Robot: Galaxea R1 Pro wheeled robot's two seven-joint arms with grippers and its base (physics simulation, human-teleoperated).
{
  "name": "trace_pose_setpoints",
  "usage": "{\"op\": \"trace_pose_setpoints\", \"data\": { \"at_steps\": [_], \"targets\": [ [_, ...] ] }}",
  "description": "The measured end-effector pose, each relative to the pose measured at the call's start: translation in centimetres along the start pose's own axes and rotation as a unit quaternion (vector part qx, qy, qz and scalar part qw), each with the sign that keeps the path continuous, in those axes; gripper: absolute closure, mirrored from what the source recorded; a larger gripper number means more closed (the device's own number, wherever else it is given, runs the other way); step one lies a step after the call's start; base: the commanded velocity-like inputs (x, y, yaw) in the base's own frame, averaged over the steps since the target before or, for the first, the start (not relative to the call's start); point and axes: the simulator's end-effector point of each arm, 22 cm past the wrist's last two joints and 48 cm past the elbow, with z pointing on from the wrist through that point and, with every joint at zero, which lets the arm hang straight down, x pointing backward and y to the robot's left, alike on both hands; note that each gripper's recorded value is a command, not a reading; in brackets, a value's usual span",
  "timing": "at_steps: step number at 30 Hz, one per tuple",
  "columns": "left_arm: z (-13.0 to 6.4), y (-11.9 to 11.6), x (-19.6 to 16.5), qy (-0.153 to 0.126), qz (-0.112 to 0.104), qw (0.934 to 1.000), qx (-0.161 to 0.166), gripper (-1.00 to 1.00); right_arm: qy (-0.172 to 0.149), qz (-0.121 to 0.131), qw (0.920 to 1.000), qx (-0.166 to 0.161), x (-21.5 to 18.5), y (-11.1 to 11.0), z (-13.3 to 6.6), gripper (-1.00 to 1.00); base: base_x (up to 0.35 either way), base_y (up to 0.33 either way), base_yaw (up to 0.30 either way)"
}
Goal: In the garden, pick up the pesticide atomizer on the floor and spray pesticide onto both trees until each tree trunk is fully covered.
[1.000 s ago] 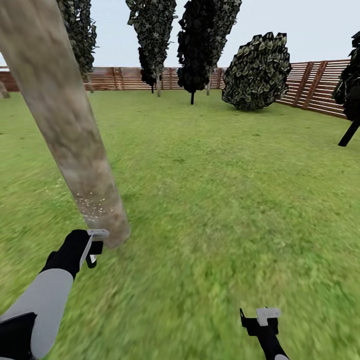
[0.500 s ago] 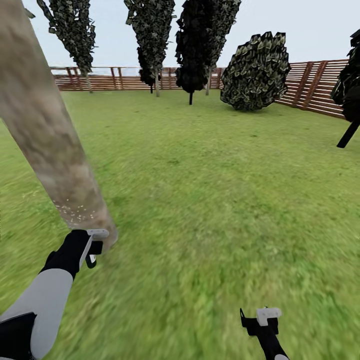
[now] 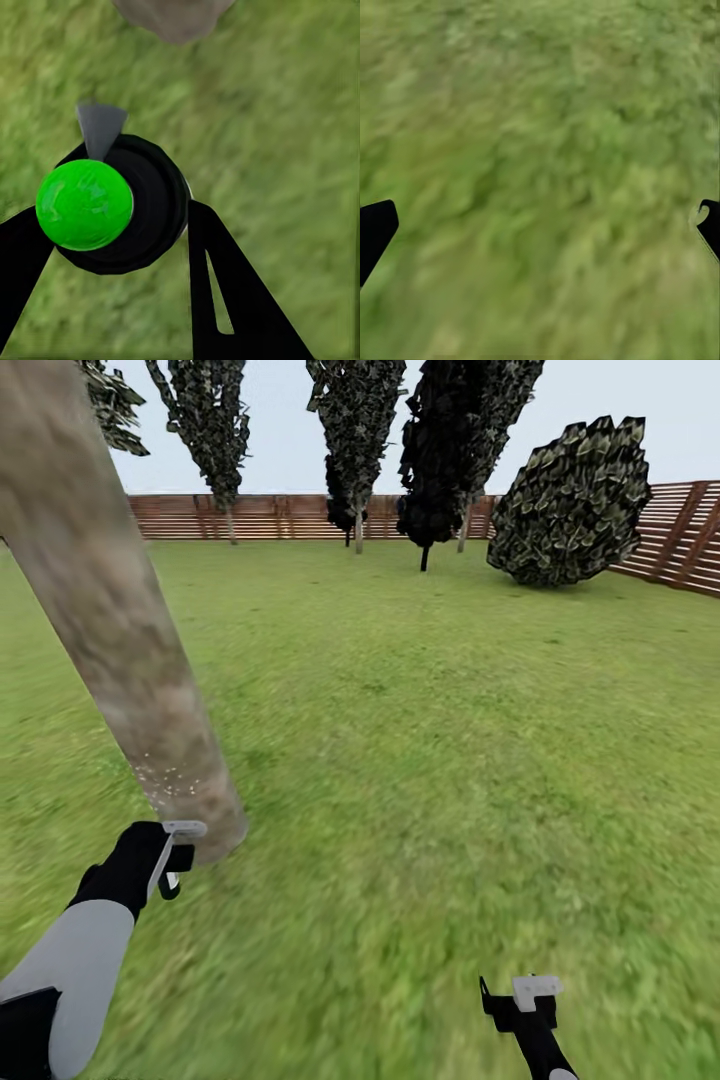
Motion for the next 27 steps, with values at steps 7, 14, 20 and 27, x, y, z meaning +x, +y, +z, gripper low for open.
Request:
{"op": "trace_pose_setpoints", "data": {
  "at_steps": [7, 14, 20, 27],
  "targets": [
    [-0.1, -0.2, -0.1, -0.001, 0.0, 1.0, 0.002, 1.0, 0.0, 0.0, 1.0, 0.0, 0.0, 0.0, 0.0, -1.0, 0.151, -0.271, 0.277],
    [-0.7, -1.9, -1.4, -0.009, -0.002, 0.9999, 0.011, 1.0, 0.0, 0.0, 1.0, 0.0, 0.0, 0.0, 0.0, -1.0, 0.053, -0.086, 0.277],
    [-3.9, -6.7, -7.0, -0.045, 0.001, 0.9987, 0.024, 1.0, 0.0, 0.0, 1.0, 0.0, 0.0, 0.0, 0.0, -1.0, 0.0, -0.001, 0.277],
    [-4.2, -1.5, -8.8, -0.054, -0.027, 0.9982, 0.004, 1.0, 0.0, 0.0, 1.0, 0.0, 0.0, 0.0, 0.0, -1.0, 0.0, 0.0, 0.245]
  ]
}}
